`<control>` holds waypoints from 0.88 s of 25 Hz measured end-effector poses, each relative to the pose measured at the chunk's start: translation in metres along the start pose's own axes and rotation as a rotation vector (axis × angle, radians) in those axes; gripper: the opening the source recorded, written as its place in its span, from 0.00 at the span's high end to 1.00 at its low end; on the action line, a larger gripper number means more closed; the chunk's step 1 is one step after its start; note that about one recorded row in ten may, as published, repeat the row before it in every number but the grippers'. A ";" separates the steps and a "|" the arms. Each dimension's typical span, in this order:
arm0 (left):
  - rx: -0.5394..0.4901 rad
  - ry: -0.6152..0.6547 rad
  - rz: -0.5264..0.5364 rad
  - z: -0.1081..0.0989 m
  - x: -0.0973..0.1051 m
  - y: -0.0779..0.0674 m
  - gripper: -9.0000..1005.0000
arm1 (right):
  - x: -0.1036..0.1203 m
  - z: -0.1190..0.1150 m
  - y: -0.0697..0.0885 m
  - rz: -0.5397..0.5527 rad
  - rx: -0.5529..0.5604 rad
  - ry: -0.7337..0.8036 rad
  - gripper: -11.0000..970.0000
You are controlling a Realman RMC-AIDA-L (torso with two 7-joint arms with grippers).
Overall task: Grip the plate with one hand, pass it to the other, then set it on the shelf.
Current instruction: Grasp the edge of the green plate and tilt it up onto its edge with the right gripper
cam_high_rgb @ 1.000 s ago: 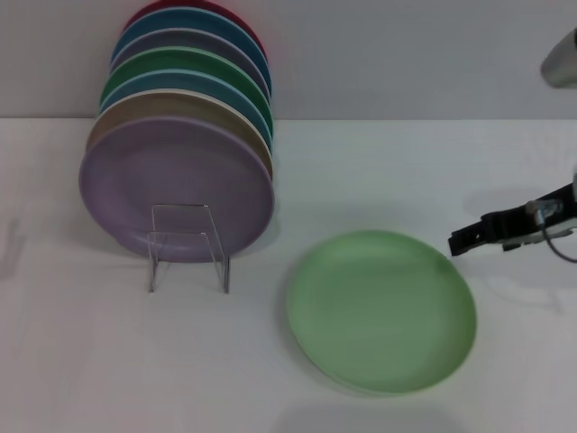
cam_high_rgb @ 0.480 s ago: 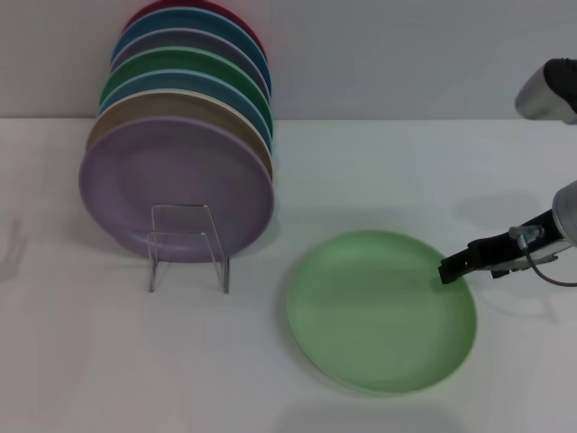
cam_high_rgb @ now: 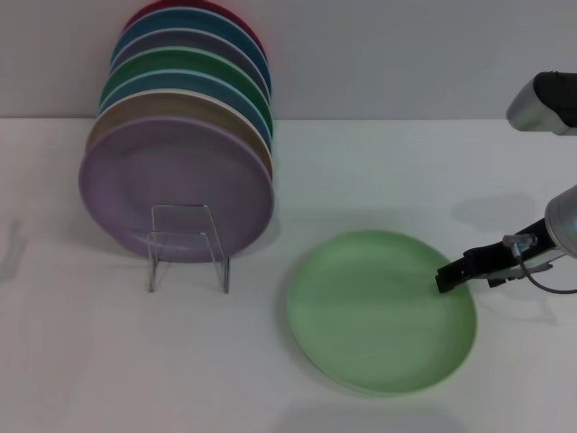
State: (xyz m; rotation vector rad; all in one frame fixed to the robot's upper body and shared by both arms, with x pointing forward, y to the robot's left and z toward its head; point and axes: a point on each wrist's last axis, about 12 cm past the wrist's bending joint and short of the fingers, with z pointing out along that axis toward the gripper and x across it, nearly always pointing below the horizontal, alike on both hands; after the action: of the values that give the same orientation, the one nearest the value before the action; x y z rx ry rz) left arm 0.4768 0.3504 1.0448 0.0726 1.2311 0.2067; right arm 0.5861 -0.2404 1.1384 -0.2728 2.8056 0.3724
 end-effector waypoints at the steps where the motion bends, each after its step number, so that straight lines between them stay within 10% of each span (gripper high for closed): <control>1: 0.000 0.001 0.000 0.000 0.000 0.000 0.20 | 0.000 0.001 0.000 0.000 0.000 0.002 0.23; 22: -0.001 0.000 0.000 -0.002 0.000 0.000 0.20 | -0.003 0.009 -0.001 -0.007 0.010 0.012 0.24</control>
State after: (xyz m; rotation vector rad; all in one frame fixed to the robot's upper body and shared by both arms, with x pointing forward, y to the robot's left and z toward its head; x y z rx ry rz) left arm 0.4750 0.3503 1.0442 0.0713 1.2314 0.2074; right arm 0.5915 -0.2379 1.1308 -0.2840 2.8169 0.3557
